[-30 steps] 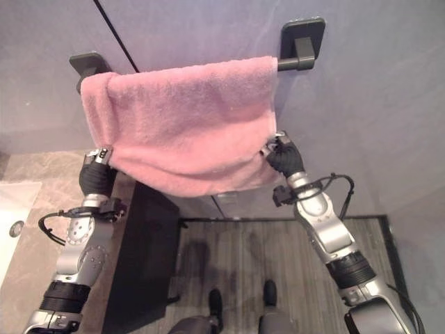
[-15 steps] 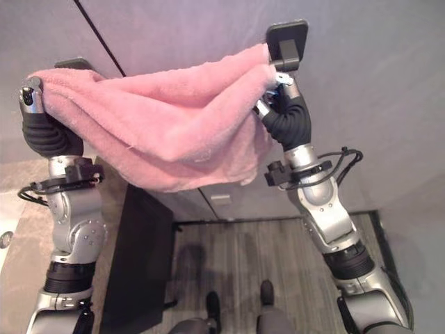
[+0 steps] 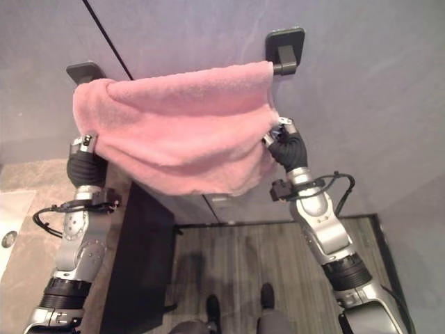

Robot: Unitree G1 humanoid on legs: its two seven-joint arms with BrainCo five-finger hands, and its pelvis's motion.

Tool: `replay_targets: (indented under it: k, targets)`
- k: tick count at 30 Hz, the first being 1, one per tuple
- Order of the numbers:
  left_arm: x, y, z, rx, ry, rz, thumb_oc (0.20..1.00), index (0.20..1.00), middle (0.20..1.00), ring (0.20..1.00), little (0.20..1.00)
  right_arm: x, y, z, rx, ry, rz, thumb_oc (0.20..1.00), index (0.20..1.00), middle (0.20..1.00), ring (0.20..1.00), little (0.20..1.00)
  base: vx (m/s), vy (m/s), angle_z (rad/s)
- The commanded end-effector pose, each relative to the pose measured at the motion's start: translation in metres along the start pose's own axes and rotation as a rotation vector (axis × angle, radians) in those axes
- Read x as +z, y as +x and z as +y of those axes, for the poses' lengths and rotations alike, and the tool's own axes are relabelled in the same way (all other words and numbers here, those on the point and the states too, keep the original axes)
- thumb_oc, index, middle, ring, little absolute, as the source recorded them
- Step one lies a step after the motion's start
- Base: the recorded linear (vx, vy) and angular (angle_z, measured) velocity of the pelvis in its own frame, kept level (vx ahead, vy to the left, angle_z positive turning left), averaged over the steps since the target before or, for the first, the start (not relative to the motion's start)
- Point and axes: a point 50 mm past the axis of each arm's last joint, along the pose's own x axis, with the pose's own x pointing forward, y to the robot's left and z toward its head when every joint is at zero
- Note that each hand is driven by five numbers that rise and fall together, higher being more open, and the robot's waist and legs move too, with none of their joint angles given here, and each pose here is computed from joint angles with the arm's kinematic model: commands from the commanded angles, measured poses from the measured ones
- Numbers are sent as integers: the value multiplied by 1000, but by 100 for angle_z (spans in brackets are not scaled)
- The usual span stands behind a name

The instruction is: Put brush and paste in cup on sink, flatten towel.

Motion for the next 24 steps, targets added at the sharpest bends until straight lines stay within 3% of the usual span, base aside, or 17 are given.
replay_targets:
  k: [1, 5, 6, 7, 21, 22, 23, 24]
  targets:
    - [31, 12, 0, -9, 3, -168, 200, 200, 200, 200, 200, 44, 11, 9, -11, 60, -257, 200, 200, 200, 200, 200, 0, 0, 0]
    - [33, 11, -7, -11, -93, -197, 200, 200, 200, 200, 200, 49, 8, 8, -29, 57, -298, 200, 200, 200, 200, 200, 0, 0, 0]
    - [27, 10, -4, -1, -50, -167, 200, 200, 200, 200, 200, 46, 8, 8, -33, 55, -284, 200, 200, 200, 200, 200, -31, -14, 1]
    - [17, 10, 3, -3, 132, -92, 200, 200, 200, 200, 200, 38, 9, 10, -28, 50, -240, 200, 200, 200, 200, 200, 0, 0, 0]
    - [4, -7, 23, -47, 297, 54, 200, 200, 200, 200, 200, 14, -4, -3, -56, 10, -101, 200, 200, 200, 200, 200, 0, 0, 0]
    - [4, -7, 24, -59, 336, 61, 523, 523, 523, 523, 523, 11, -5, -4, -63, 5, -89, 793, 793, 793, 793, 793, 0, 0, 0]
    - [5, -8, 25, -67, 364, 65, 752, 752, 752, 752, 752, 10, -6, -5, -66, -3, -79, 1000, 1000, 1000, 1000, 1000, 0, 0, 0]
    - [5, -8, 25, -67, 365, 65, 752, 752, 752, 752, 752, 10, -6, -5, -67, -3, -79, 1000, 1000, 1000, 1000, 1000, 0, 0, 0]
